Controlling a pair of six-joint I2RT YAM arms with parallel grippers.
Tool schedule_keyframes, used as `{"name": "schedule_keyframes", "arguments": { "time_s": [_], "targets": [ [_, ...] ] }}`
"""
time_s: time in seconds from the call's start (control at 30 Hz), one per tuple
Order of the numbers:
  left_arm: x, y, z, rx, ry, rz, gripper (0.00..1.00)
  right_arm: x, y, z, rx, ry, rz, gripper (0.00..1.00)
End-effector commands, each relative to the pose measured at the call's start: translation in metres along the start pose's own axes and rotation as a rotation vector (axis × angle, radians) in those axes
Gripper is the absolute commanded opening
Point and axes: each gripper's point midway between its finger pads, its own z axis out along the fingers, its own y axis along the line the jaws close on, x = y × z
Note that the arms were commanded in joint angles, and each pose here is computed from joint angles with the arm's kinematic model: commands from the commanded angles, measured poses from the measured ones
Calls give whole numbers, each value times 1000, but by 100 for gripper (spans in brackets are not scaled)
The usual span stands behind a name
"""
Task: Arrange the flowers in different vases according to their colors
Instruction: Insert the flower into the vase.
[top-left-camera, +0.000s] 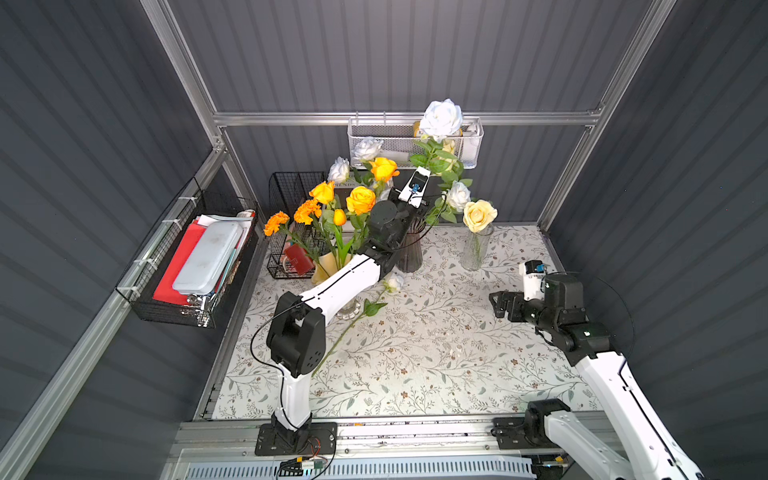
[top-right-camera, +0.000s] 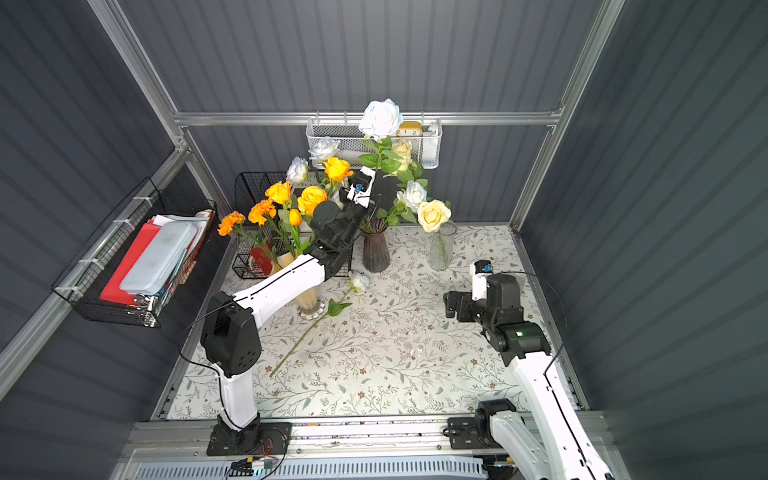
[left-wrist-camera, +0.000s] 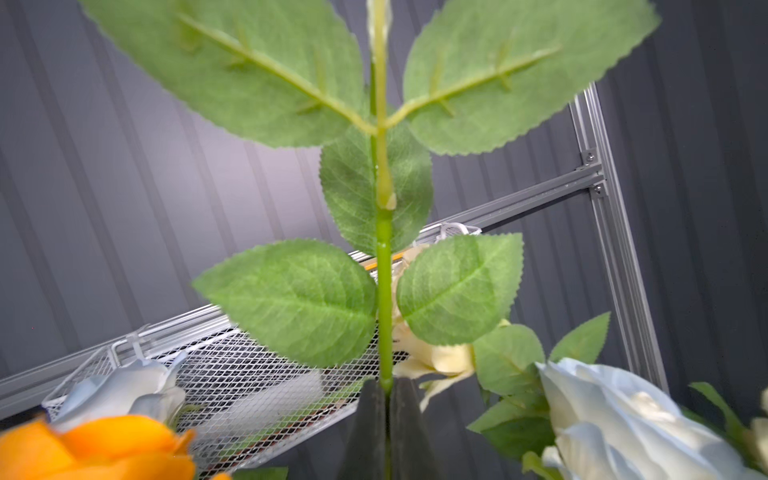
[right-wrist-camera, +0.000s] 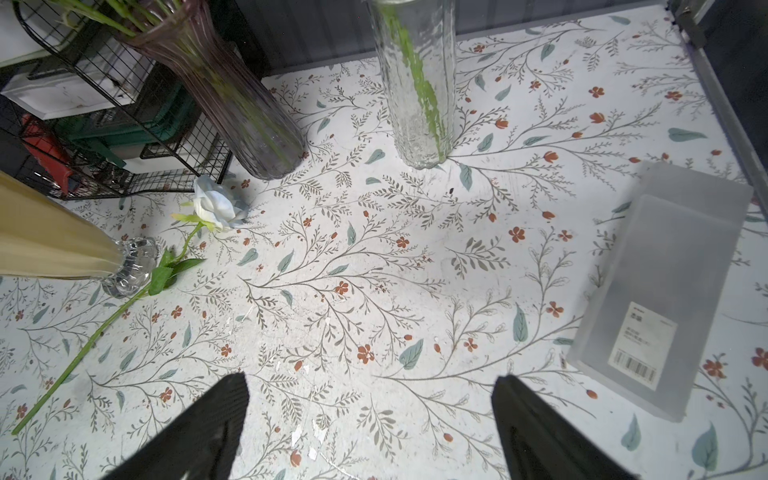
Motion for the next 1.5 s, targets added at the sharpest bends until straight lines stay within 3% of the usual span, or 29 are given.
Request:
{"name": "schedule_keyframes", "arguments": {
  "time_s": [0.0, 0.23, 0.3, 0.37, 0.43, 0.53, 0.6, 0.67, 0.7, 0.8, 1.03, 1.27, 1.47],
  "targets": [
    [-31, 18, 7, -34, -150, 3, 0, 0, 5, -1, -33, -14, -16, 97],
    [-3, 2, 6, 40, -104, -65, 0, -3, 9, -1, -54, -24, -28, 96],
    [4, -6, 4, 75, -74, -99, 29, -4, 11, -2, -63, -27, -31, 97],
    [10, -9, 2, 86, -45, -134, 37, -5, 12, -4, -70, -34, -34, 97],
    [15, -11, -2, 94, -16, -156, 52, -7, 13, -7, -73, -50, -35, 97],
    [17, -15, -8, 77, 21, -161, 62, -9, 14, -11, -75, -66, -38, 98],
    [11, -14, -13, 55, 46, -168, 75, -9, 14, -12, -77, -68, -37, 98],
    [-2, -17, -17, 53, 73, -179, 95, -9, 15, -12, -77, -67, -36, 98],
    [-9, -17, -19, 40, 94, -187, 99, -9, 18, -12, -97, -67, -36, 98],
    [-15, -23, -29, 40, 196, -235, 99, -9, 21, -12, -114, -70, -32, 98],
    [15, -7, -81, -51, 426, -340, 99, -11, 26, -16, -145, -83, -27, 99],
    [40, -12, -166, -15, 673, -389, 99, -9, 31, -17, -170, -82, -25, 99],
    [77, -27, -244, 14, 979, -458, 99, -8, 32, -17, -178, -78, -24, 99]
  ]
}}
